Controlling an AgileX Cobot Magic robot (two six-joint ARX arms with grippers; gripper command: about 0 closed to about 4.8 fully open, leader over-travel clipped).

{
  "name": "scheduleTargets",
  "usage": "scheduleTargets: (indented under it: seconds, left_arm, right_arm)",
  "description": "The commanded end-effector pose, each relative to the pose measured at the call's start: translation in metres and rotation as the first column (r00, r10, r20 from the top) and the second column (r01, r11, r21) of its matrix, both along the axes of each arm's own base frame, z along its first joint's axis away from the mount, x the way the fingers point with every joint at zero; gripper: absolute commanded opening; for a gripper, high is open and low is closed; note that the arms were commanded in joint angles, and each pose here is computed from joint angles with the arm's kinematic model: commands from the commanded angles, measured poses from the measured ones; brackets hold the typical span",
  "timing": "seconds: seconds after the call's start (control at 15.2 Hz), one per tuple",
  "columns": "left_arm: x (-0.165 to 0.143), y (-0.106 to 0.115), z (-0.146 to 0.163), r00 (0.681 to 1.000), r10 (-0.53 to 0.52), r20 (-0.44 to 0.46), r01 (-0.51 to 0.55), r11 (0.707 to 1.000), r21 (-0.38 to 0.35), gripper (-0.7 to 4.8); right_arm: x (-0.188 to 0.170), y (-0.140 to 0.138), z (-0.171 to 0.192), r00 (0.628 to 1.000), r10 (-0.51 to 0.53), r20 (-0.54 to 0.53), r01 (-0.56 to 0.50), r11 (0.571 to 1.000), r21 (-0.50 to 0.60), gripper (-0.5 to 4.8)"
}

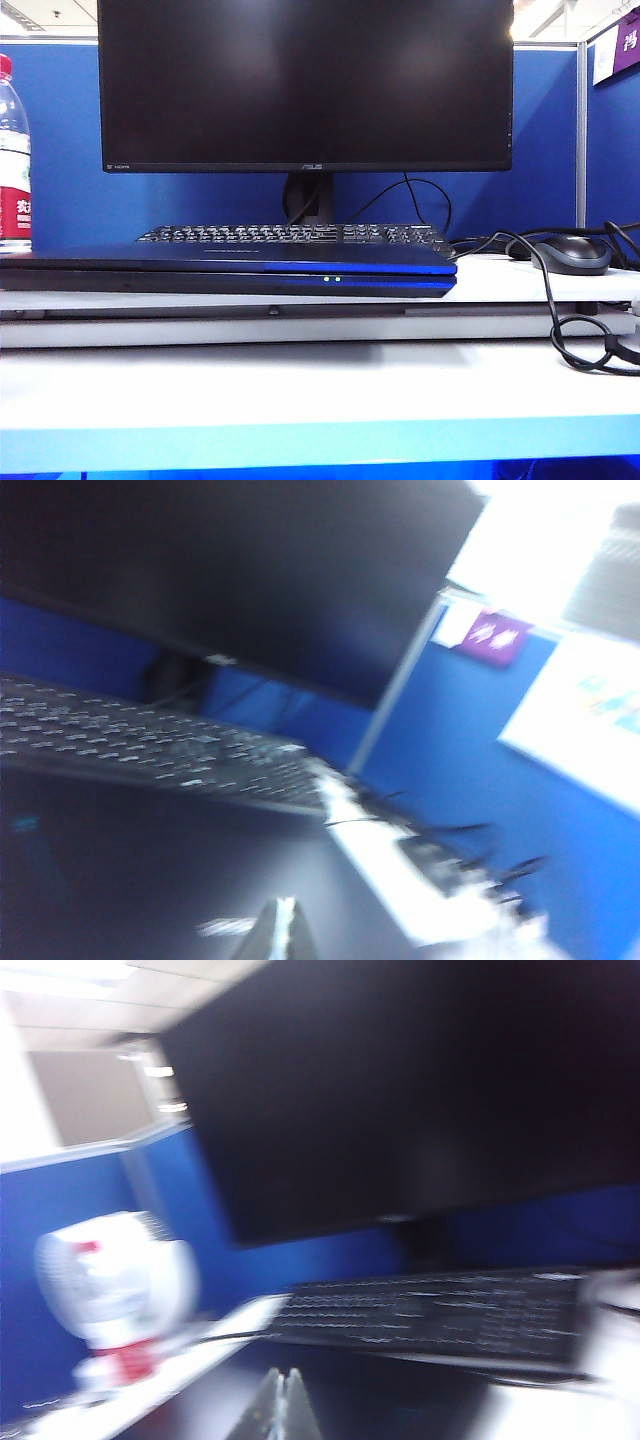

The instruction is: Open the lid of the black laptop.

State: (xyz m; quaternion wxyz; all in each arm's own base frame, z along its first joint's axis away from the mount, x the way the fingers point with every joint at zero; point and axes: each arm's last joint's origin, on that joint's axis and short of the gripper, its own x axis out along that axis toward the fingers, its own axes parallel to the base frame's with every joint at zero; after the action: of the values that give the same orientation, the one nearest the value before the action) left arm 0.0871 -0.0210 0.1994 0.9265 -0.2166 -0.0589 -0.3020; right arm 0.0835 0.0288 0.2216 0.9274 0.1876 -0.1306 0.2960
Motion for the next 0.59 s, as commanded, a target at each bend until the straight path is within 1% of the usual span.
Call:
scheduleTargets:
  seconds: [0.07,0.13,0.2,0.26,0.33,0.4,0.46,0.53,0.59]
  left_arm:
    - [-0.011,-0.001,0.032,0.995,-0.076,0.056,0.082,0.991,-0.106,-0.05]
    - [-0.017,-0.001,0.047,0.992,-0.083,0.097,0.093,0.99,-0.105,-0.05]
    - [-0.022,-0.001,0.06,0.991,-0.077,0.11,0.089,0.991,-0.105,-0.05]
    - [-0.024,0.0,0.073,0.993,-0.078,0.088,0.086,0.991,-0.099,-0.05]
    - [-0.025,-0.001,0.084,0.994,-0.09,0.061,0.095,0.992,-0.08,-0.05]
    - [-0.024,-0.002,0.095,0.992,-0.115,0.042,0.117,0.992,-0.046,-0.05]
    - [-0.021,-0.003,0.105,0.991,-0.131,0.002,0.131,0.991,-0.006,-0.05]
    - [-0.013,-0.004,0.112,0.989,-0.13,-0.074,0.134,0.989,0.061,-0.05]
    - [-0.003,-0.005,0.112,0.981,-0.114,-0.157,0.134,0.984,0.121,-0.05]
  right_arm:
    - [0.003,0.015,0.043,0.99,0.128,0.056,-0.126,0.991,-0.04,-0.01]
    - [0.012,0.027,0.059,0.982,0.181,0.048,-0.177,0.981,-0.084,-0.01]
    - [0.023,0.04,0.067,0.975,0.219,0.018,-0.215,0.967,-0.136,-0.01]
    - [0.042,0.061,0.07,0.961,0.27,-0.058,-0.276,0.943,-0.188,-0.01]
    - [0.06,0.084,0.065,0.937,0.315,-0.153,-0.343,0.912,-0.225,-0.01]
    - [0.075,0.108,0.053,0.9,0.363,-0.243,-0.421,0.868,-0.263,-0.01]
    - [0.086,0.13,0.036,0.866,0.383,-0.321,-0.477,0.825,-0.304,-0.01]
    - [0.093,0.148,0.018,0.836,0.375,-0.4,-0.512,0.796,-0.324,-0.01]
    - [0.095,0.158,0.005,0.817,0.364,-0.447,-0.531,0.778,-0.335,-0.01]
